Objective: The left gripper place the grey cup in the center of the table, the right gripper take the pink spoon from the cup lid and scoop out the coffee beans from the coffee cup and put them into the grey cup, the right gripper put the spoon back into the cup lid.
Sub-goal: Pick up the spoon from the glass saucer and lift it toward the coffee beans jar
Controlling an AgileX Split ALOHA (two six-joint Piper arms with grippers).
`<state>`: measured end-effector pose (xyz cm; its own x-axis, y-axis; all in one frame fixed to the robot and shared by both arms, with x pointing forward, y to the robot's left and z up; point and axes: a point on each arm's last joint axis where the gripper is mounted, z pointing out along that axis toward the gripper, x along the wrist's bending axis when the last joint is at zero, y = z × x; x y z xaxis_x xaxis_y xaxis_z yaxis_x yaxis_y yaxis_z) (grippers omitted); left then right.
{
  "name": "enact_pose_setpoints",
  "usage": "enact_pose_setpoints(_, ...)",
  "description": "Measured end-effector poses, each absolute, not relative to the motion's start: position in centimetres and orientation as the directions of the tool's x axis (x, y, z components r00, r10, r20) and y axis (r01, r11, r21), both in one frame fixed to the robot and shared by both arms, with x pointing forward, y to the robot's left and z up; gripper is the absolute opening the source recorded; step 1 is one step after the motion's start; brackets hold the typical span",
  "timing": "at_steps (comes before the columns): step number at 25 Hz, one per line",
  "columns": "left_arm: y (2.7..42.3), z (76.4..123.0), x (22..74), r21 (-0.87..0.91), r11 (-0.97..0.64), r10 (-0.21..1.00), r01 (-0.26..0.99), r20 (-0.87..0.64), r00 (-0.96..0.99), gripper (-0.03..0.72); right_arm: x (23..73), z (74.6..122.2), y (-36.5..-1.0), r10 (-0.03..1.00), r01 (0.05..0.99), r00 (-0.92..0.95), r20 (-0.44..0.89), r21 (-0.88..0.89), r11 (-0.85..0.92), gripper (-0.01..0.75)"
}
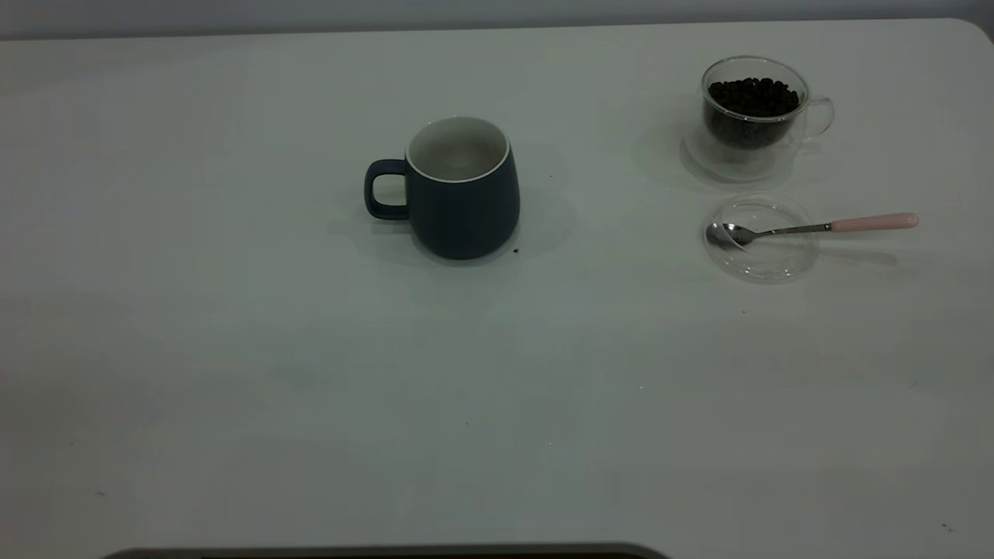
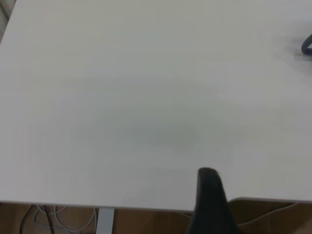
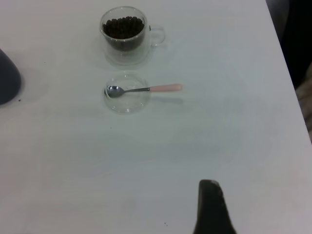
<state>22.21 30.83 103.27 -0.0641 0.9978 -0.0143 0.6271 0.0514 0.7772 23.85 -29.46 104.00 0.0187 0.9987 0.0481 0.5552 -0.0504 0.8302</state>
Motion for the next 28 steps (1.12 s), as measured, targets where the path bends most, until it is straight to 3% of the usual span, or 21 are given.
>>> enact_pose_setpoints(9,30.8,103.3,22.2,0.776,0.051,0.998,0.628,-0.014,-0.064,0.567,23.8,104.0,-29.3,0.998,0.555,0.008,0.067,0.83,-0.06,0.536)
enact_pose_setpoints(16,30.8,103.3,22.2,0.776,0.051,0.998,0.629,-0.014,-0.064,0.567,24.7,104.6,-28.4,0.984,0.54,-0.053,0.171,0.834,-0.115,0.536)
enact_pose_setpoints(20,30.8,103.3,22.2,0.776,0.051,0.998,0.629,-0.014,-0.064,0.567,27.5,105.2,-28.2,0.974,0.58,-0.055,0.22,0.801,-0.149,0.548)
enact_pose_setpoints(28,30.8,103.3,22.2,0.776,0.051,0.998,0.629,-0.014,-0.064,0.567,36.9,103.6,-28.5,0.981,0.705,-0.073,0.181,0.705,-0.078,0.588)
